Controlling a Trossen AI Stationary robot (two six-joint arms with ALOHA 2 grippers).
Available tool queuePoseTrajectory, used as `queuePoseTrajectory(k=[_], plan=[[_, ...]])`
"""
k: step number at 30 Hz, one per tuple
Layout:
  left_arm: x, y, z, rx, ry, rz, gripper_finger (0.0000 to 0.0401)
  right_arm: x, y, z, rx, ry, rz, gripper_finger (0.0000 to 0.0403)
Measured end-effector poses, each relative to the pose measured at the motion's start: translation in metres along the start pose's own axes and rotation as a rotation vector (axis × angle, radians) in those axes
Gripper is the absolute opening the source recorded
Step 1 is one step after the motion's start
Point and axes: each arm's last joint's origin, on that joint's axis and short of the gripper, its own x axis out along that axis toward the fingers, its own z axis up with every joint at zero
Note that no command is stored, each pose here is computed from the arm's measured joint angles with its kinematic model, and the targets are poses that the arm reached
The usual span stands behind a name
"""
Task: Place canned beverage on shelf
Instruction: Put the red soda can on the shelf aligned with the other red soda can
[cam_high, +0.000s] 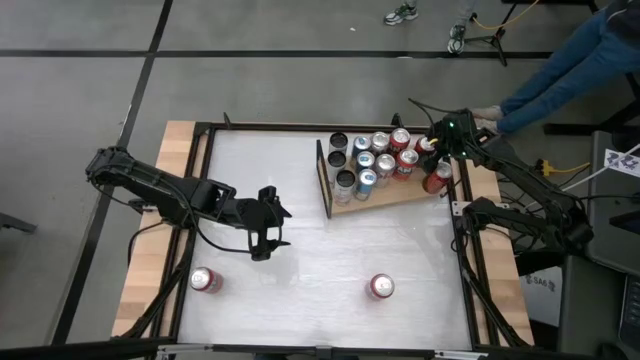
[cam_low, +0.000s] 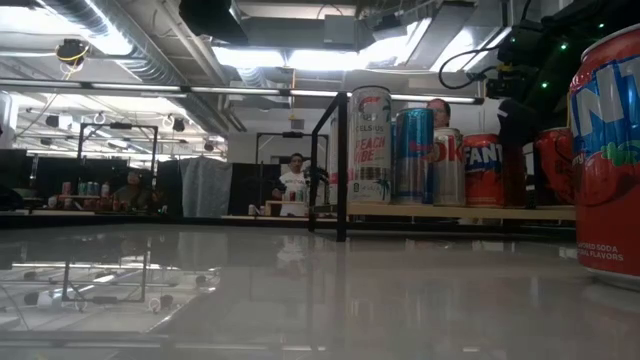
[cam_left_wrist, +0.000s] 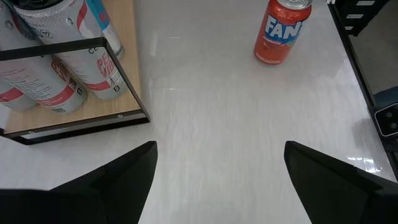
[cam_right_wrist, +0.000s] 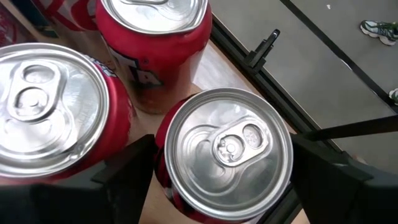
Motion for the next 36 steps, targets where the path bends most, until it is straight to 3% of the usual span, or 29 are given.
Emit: queuePoseTrajectory(k=[16, 36], plan=[[0.0, 0.0, 0.0, 0.0, 0.0, 0.0, 0.0342, -0.002, -0.001, 0.003, 0.091, -0.012, -0.004, 0.0328], [0.0, 0.0, 0.0, -0.001, 0.0, 0.0, 0.0342, -0.016, -0.005, 0.017, 0.089, -0.062, -0.023, 0.0328]])
